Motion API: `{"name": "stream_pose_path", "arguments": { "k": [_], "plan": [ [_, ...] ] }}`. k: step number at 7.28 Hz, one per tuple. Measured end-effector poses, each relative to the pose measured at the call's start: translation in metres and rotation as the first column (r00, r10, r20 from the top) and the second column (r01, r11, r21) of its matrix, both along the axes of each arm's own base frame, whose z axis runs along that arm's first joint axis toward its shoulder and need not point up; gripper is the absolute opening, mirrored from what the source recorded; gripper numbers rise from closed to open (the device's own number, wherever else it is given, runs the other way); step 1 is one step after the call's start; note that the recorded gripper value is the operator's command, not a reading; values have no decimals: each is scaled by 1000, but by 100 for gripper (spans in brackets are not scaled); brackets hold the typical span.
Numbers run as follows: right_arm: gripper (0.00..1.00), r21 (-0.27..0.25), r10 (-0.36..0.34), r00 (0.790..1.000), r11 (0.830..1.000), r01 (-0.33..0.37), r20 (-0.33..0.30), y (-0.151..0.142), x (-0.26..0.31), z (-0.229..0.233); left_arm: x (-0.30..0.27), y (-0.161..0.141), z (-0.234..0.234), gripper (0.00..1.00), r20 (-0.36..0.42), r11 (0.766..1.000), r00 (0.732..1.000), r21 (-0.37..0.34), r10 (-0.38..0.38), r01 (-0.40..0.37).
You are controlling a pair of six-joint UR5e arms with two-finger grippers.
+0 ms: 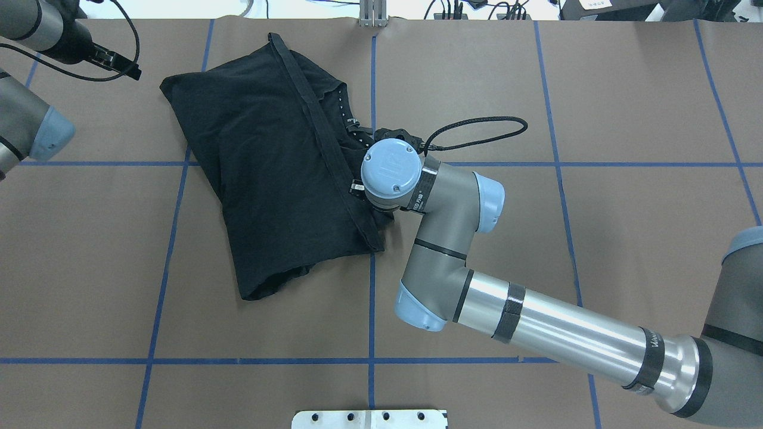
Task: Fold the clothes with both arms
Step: 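Grasp the collar edge with the right gripper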
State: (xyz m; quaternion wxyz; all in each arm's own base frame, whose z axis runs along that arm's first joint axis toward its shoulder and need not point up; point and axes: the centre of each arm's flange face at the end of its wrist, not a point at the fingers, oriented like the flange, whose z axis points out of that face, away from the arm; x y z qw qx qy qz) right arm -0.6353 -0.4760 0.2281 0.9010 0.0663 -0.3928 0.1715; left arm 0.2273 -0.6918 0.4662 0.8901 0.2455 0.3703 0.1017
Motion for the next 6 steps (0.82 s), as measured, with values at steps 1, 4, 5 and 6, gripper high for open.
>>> {"name": "stream_pose_path", "arguments": {
  "k": [1,4,5,6],
  "plan": [
    [0,0,-1,1000,1000,1,3,0,1,-1,0,0,0,100,0,1000,1000,0,0,0],
    [0,-2,-12,1000,1000,12,17,7,35,0,0,0,0,100,0,1000,1000,1,0,0],
    [0,-10,-23,999,1000,24,23,10,68,11,0,0,0,100,0,1000,1000,1,0,0],
    [0,-10,-35,999,999,35,25,16,98,26,0,0,0,100,-1,1000,1000,1,0,0]
  ]
}}
